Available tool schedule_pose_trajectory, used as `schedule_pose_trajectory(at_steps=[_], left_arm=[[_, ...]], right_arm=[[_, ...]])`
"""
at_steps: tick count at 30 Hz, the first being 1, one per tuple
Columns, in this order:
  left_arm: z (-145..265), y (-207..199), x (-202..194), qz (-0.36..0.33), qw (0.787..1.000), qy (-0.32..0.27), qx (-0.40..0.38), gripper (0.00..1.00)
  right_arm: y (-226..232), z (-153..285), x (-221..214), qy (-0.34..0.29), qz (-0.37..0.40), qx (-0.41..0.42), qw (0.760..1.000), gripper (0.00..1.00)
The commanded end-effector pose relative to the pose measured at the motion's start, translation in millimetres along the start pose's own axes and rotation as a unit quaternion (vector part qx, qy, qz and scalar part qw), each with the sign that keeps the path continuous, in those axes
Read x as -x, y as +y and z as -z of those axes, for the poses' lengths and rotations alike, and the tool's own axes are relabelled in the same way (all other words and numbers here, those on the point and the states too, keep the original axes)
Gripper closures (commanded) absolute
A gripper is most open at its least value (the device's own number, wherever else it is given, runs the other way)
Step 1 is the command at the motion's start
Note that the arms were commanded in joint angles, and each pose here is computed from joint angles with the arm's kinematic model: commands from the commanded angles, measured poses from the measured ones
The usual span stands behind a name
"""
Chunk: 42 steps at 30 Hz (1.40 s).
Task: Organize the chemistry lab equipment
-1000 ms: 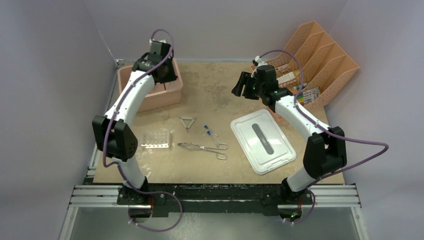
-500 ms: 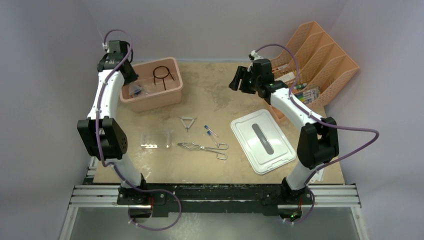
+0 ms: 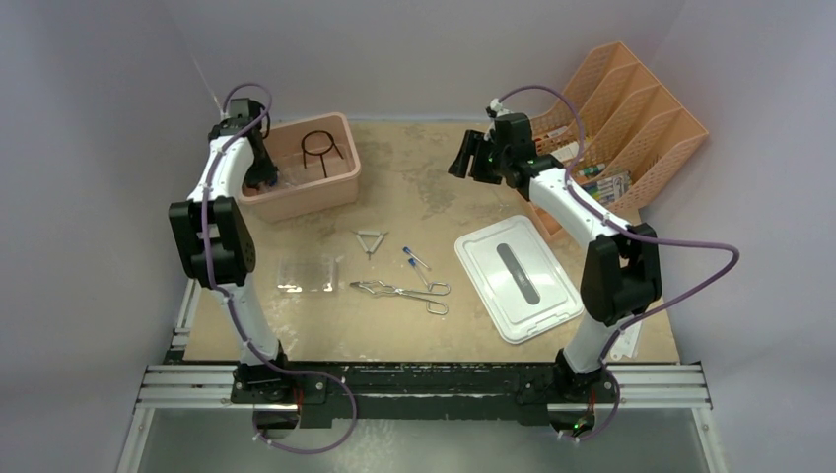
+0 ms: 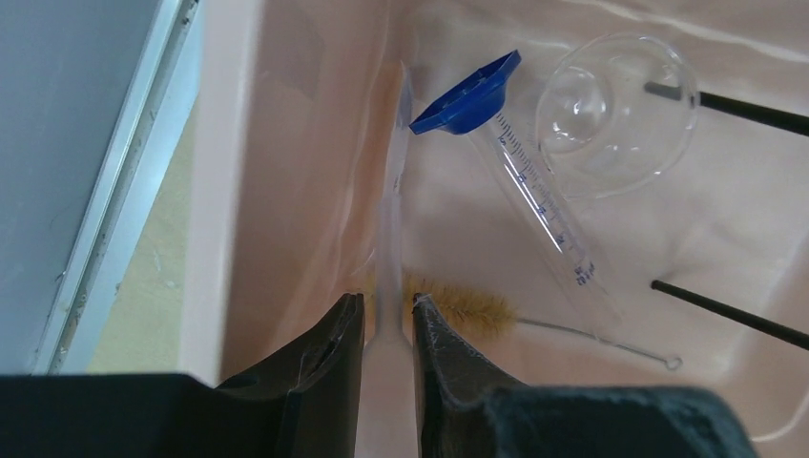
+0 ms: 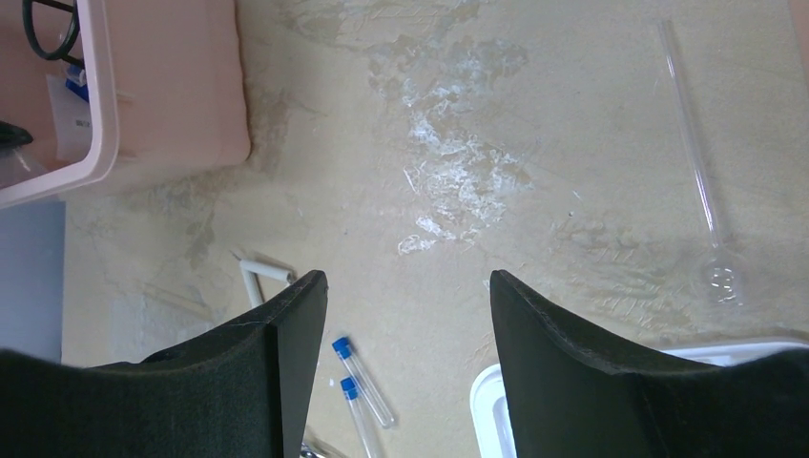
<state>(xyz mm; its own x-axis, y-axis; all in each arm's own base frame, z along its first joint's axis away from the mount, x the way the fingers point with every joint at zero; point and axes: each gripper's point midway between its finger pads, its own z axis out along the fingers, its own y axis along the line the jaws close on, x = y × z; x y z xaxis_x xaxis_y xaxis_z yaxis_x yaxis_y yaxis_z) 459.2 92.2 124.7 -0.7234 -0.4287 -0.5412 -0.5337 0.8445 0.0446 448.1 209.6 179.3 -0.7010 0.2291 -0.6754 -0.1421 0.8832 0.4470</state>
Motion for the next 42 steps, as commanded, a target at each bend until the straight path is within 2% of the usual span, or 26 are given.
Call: schedule_pose_trajectory(at_steps=[1, 4, 6, 14, 21, 28, 32, 35, 38, 42], left_arm=[[-5.3, -4.2, 8.8, -0.018, 1.000, -0.001, -0.002, 1.00], [-11.2, -3.8, 3.8, -0.020, 1.000, 0.009, 0.002, 0.99], [-14.0, -3.9, 1.4, -0.021, 1.000, 0.015, 0.004, 0.92], [-4.4, -2.8, 12.9, -0.013, 1.000, 0.007, 0.012, 0.76], [49.7, -20.0, 39.9, -0.001, 0.998, -0.046, -0.035, 0.58], [128.2, -50.0, 53.4, -0.018, 0.987, -0.125, -0.103, 0.43], [168.6, -81.2, 41.7, -0.042, 0.971, -0.155, -0.180, 0.39], [190.5, -95.6, 30.5, -0.042, 0.960, -0.171, -0.220, 0.39], [193.8, -92.8, 14.2, -0.027, 0.962, -0.160, -0.221, 0.40], [185.4, -73.9, -3.7, 0.021, 0.970, -0.150, -0.189, 0.42]], right_arm=[[15.3, 3.8, 20.0, -0.021, 0.015, 0.023, 0.999, 0.35], [15.2, 1.5, 21.7, -0.023, 0.017, 0.022, 0.999, 0.35], [14.3, 0.6, 21.8, -0.023, 0.016, 0.021, 0.999, 0.34], [15.8, 1.4, 22.0, -0.024, 0.019, 0.024, 0.999, 0.34], [21.0, 5.5, 19.1, -0.021, 0.037, 0.040, 0.998, 0.32], [39.9, 7.0, 10.2, -0.015, 0.073, 0.057, 0.996, 0.28], [59.1, 2.5, -4.3, 0.000, 0.103, 0.070, 0.992, 0.26], [75.3, -3.8, -17.0, 0.015, 0.128, 0.075, 0.989, 0.25], [94.8, -14.8, -36.6, 0.039, 0.161, 0.098, 0.981, 0.26], [122.3, -37.4, -75.6, 0.082, 0.243, 0.146, 0.955, 0.29]])
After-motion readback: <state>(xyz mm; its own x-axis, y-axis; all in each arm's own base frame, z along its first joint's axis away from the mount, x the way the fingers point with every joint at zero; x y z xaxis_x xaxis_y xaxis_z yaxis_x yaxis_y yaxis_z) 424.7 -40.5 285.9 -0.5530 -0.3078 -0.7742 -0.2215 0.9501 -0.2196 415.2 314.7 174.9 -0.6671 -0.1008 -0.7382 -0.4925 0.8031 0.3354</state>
